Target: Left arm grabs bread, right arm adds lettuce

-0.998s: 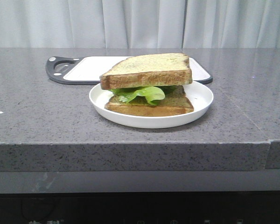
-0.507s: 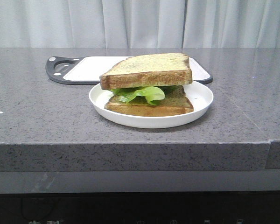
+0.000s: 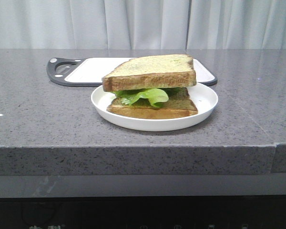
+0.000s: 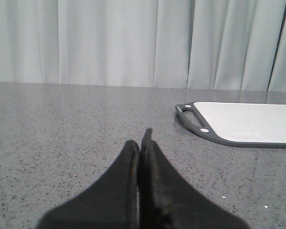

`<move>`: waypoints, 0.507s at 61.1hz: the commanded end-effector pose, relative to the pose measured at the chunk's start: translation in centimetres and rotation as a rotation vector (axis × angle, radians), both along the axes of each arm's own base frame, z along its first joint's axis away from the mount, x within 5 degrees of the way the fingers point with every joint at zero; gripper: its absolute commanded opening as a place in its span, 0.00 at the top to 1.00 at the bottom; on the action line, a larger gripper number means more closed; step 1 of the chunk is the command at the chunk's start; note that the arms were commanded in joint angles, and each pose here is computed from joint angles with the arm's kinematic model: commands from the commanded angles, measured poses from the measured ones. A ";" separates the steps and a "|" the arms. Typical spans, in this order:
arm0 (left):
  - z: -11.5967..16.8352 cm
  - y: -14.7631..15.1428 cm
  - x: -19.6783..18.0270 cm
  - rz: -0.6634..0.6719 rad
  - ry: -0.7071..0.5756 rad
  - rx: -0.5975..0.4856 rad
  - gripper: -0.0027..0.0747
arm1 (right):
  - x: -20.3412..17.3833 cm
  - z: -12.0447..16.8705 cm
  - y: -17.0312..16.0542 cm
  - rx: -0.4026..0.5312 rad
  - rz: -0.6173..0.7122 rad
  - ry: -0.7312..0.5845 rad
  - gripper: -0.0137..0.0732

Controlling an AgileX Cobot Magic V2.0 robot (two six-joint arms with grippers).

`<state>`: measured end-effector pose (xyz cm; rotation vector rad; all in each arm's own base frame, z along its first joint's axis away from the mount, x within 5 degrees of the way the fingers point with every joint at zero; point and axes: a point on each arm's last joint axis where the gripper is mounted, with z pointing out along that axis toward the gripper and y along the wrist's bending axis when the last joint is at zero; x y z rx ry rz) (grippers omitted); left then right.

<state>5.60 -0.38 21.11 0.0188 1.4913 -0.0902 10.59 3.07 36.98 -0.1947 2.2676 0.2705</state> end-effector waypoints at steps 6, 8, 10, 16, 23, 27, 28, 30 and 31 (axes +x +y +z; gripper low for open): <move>0.6 0.0 -0.2 0.002 -0.094 -0.021 0.99 | 0.3 1.1 -0.1 0.015 -0.014 -0.074 0.98; 0.6 0.0 -0.2 0.002 -0.094 -0.021 0.99 | 0.3 1.1 -0.1 0.015 -0.014 -0.074 0.98; 0.6 0.0 -0.2 0.002 -0.094 -0.021 0.99 | 0.3 1.1 -0.1 0.015 -0.014 -0.074 0.98; 0.6 0.0 -0.2 0.002 -0.094 -0.021 0.99 | 0.1 1.3 -0.4 -0.019 -0.025 -0.113 0.98; 0.6 0.0 -0.2 0.002 -0.094 -0.021 0.99 | -0.8 0.7 -1.2 -0.014 -0.082 -0.229 0.98; 0.6 0.0 -0.2 0.002 -0.094 -0.021 0.99 | -1.4 -0.3 -1.5 -0.001 -0.116 -0.313 0.98; 0.6 0.0 -0.2 0.002 -0.094 -0.021 0.99 | -1.4 -0.9 -1.6 0.000 -0.123 -0.322 0.98; 0.6 0.0 -0.2 0.002 -0.094 -0.021 0.99 | -1.8 -1.6 -1.7 0.006 -0.140 -0.367 0.98; 0.6 0.0 -0.2 0.002 -0.094 -0.021 0.99 | -1.9 -1.9 -1.8 0.010 -0.148 -0.396 0.98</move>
